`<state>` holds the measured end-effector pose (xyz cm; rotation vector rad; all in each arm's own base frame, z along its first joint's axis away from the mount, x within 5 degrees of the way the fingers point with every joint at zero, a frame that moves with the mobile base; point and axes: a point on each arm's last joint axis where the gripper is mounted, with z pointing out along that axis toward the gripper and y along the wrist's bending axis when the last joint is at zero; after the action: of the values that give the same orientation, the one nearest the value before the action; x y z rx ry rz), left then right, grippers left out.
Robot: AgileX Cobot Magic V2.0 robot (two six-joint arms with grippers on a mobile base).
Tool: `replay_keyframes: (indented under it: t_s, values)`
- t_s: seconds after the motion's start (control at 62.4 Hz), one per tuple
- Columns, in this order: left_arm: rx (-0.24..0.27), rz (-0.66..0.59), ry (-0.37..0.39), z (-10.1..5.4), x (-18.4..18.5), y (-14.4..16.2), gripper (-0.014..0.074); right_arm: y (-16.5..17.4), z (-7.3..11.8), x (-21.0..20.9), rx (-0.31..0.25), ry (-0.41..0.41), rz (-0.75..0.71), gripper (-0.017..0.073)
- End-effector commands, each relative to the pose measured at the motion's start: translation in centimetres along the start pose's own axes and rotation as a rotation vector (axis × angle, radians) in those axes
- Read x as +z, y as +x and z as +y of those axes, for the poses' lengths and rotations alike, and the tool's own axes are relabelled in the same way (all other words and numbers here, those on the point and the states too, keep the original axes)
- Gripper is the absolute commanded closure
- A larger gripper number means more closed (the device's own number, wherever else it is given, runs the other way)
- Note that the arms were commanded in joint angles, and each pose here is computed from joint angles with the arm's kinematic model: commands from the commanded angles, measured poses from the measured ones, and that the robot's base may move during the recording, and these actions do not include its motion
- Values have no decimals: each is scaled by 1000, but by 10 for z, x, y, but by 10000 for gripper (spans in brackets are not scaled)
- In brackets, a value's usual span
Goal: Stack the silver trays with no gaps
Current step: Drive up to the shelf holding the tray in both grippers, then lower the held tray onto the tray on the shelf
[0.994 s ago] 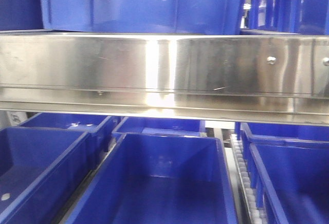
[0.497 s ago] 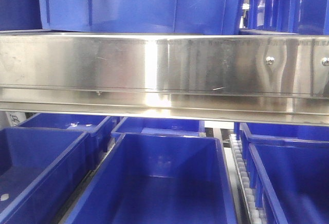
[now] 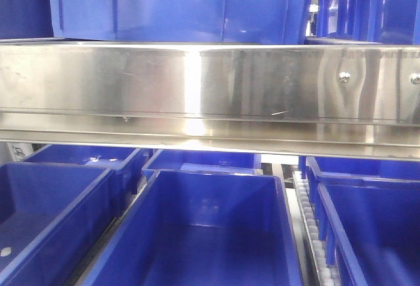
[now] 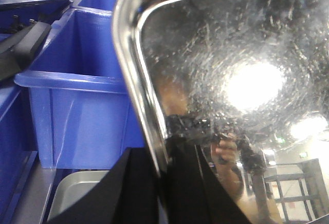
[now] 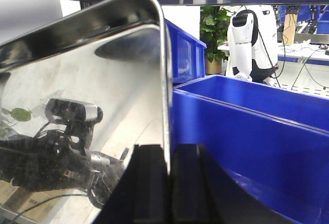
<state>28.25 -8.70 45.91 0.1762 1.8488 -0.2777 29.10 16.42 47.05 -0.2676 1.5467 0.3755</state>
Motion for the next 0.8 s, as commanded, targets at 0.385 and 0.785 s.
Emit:
replay_keyframes:
  t_s: [0.385,0.785]
  values:
    - [15,-25,36,-8,-1,-3,602,-21,26,-8,28,-219,-184,639]
    - [107,161,-35,0,32,24,602,57,1,0,151,87,284,639]
